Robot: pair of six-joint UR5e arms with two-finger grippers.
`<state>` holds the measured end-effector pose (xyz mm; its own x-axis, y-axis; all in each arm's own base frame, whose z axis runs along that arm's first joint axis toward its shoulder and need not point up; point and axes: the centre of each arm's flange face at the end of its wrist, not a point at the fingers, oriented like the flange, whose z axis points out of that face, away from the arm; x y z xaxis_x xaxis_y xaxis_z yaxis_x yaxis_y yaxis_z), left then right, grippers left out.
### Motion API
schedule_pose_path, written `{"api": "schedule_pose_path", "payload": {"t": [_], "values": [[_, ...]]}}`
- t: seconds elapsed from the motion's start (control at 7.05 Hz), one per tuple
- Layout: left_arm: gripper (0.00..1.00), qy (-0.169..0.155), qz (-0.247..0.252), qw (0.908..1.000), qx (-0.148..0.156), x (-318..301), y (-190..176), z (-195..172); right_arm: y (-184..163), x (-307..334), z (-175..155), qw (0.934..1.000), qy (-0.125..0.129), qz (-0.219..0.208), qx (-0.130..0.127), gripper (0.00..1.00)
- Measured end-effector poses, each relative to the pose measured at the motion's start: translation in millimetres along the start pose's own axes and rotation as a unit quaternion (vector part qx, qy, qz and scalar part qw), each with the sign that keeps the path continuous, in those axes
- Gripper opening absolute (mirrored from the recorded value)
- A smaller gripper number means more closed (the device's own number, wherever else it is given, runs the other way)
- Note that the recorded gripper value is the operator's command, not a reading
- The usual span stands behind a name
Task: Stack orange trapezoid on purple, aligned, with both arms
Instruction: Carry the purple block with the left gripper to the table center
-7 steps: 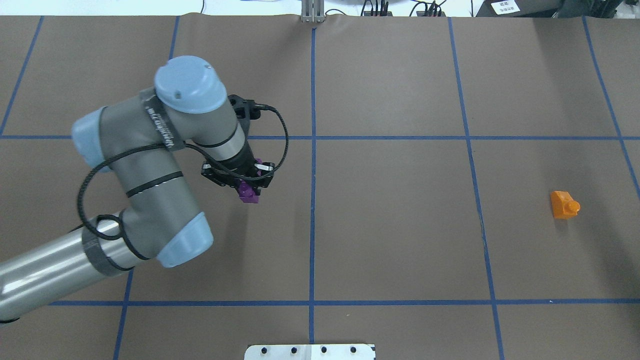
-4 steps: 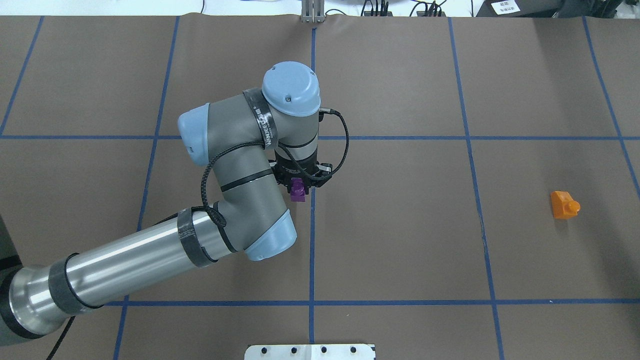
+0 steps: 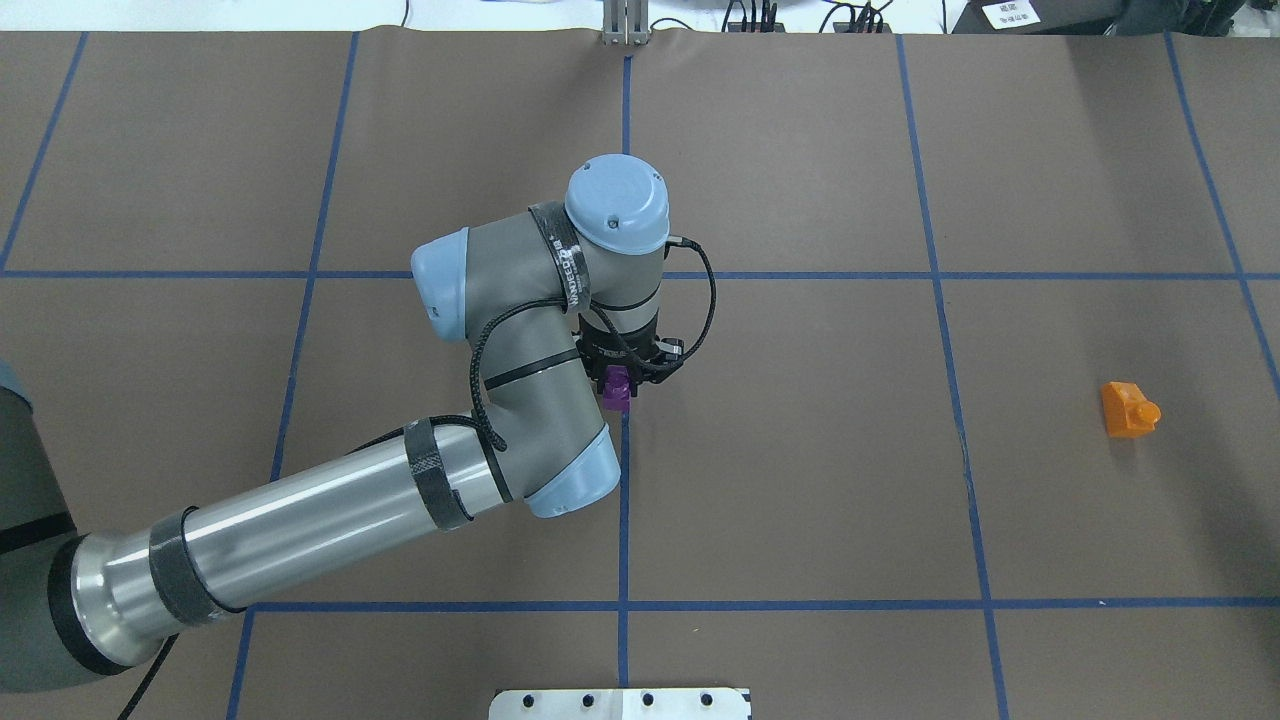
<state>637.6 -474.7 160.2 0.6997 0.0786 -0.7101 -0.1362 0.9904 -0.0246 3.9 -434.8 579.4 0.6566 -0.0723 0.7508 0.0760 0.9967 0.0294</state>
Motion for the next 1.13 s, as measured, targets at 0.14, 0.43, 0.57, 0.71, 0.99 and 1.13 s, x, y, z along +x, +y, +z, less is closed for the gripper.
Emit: {"api": "schedule_pose_path", "payload": {"t": [0.14, 0.43, 0.57, 0.71, 0.99, 1.13], "values": [[0.0, 0.0, 0.0, 1.0, -0.002, 2, 1, 3, 0, 0, 0, 1.0, -0.001, 0.0, 0.0, 1.0], [0.0, 0.003, -0.011, 0.9999, -0.004, 7, 6, 6, 0, 0, 0, 1.0, -0.001, 0.001, -0.001, 1.0], [0.0, 0.008, -0.016, 0.9998, -0.001, 8, 5, 8, 1, 1, 1, 1.0, -0.001, 0.002, -0.001, 1.0], [0.0, 0.009, -0.019, 0.9998, -0.001, 7, 4, 12, 1, 2, 2, 1.0, -0.001, 0.003, -0.002, 1.0], [0.36, 0.006, -0.023, 0.9997, -0.003, 6, 2, 18, 1, 3, 3, 1.0, -0.001, 0.003, -0.003, 1.0], [0.99, 0.006, -0.025, 0.9997, -0.003, 6, 2, 18, 1, 3, 3, 1.0, -0.001, 0.003, -0.003, 1.0]]}}
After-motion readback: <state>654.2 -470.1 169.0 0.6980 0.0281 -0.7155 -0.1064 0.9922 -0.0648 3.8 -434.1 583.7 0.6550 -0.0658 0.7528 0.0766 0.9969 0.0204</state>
